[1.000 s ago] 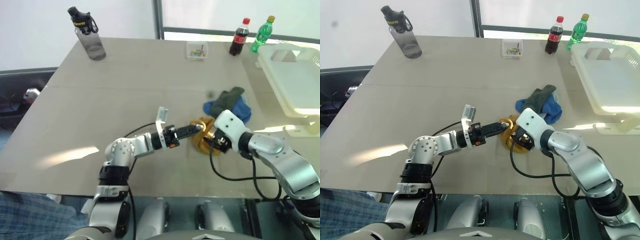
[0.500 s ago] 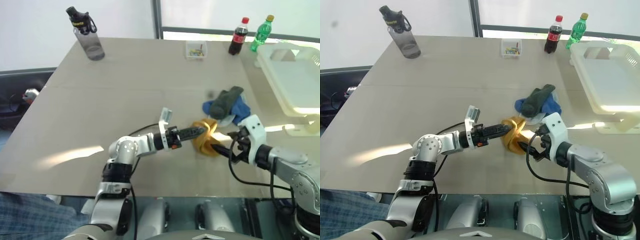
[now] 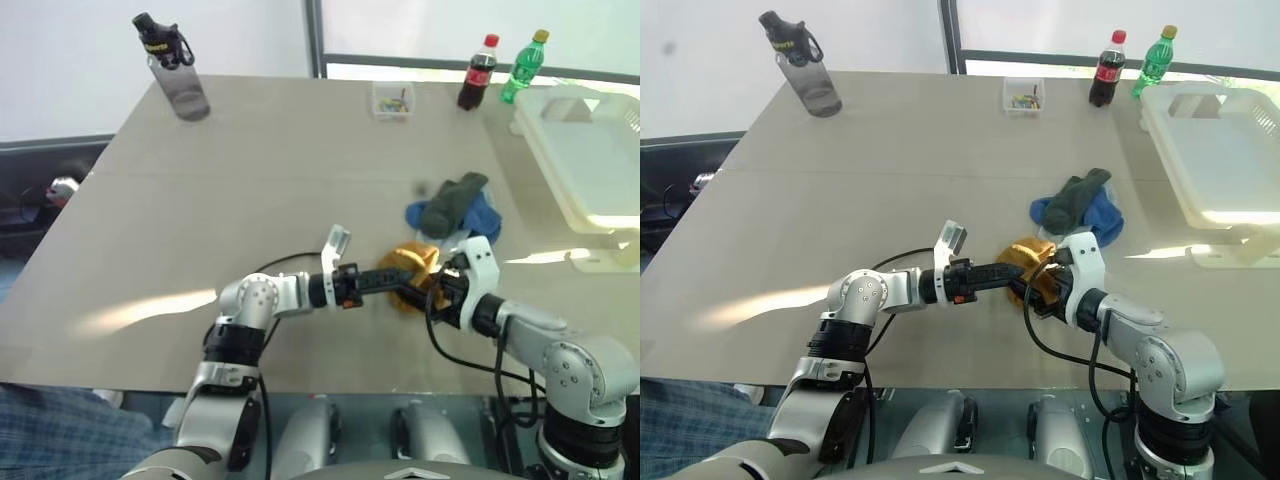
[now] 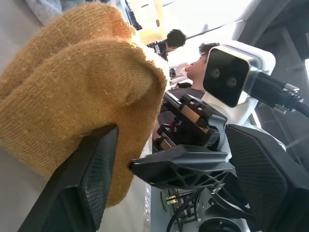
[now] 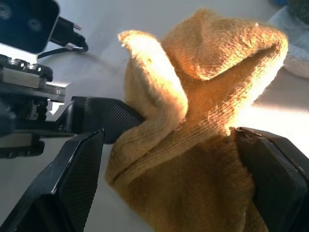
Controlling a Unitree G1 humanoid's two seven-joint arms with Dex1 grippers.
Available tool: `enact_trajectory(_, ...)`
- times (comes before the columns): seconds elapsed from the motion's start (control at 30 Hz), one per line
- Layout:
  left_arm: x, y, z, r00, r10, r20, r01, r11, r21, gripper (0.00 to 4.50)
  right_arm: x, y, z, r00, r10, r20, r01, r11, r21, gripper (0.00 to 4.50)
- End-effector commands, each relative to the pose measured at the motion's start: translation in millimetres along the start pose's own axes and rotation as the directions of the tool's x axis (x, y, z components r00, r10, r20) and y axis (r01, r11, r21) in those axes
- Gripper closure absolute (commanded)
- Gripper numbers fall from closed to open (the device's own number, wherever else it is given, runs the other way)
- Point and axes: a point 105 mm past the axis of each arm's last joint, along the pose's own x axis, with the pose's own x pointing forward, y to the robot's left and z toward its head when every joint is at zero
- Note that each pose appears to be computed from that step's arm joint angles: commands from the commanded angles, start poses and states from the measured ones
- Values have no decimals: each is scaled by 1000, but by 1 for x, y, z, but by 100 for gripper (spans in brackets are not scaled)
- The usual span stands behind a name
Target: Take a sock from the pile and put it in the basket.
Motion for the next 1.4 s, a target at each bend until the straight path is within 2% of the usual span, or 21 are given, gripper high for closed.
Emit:
enact_trajectory(0.03,1,-5,2,1000,-21,-5,21,1000,21,70,5,-2,8,999,-14,52,12,999,52,7)
enact_trajectory(0.23,-5,-4,-3,1000,-8,-17,9,1000,27,70,11,-5,7,998,-21,65,10,987,162,7)
enact_trajectory(0.5,-13,-10,-7,999,-16,-32,17,999,41,70,14,-8,-11,998,-62,-28,65,990,127,7)
enact_trajectory(0.53,-15,-11,-7,999,-18,-33,19,999,46,70,13,-9,-15,997,-69,-45,74,991,107,58)
enact_trajectory(0.57,-17,-13,-7,999,-19,-33,21,999,50,70,13,-10,-18,995,-76,-61,81,993,87,82)
enact_trajectory(0.77,-34,-21,2,1000,-18,-17,19,995,98,70,10,-13,-32,987,-83,-135,81,996,-24,373)
enact_trajectory(0.83,-40,-23,6,1000,-7,-9,8,993,121,70,10,-12,-35,986,-80,-148,73,996,-51,445)
enact_trajectory(1.03,-55,-23,19,999,40,32,-44,986,161,70,13,-10,-35,988,-65,-141,56,996,-66,445)
enact_trajectory(1.2,-69,-26,25,995,88,37,-94,970,222,70,12,-5,-20,997,-14,-77,13,1000,-13,445)
enact_trajectory(1.4,-87,-39,31,979,203,-5,-179,877,446,70,5,-11,5,1000,1,-9,-1,1000,22,445)
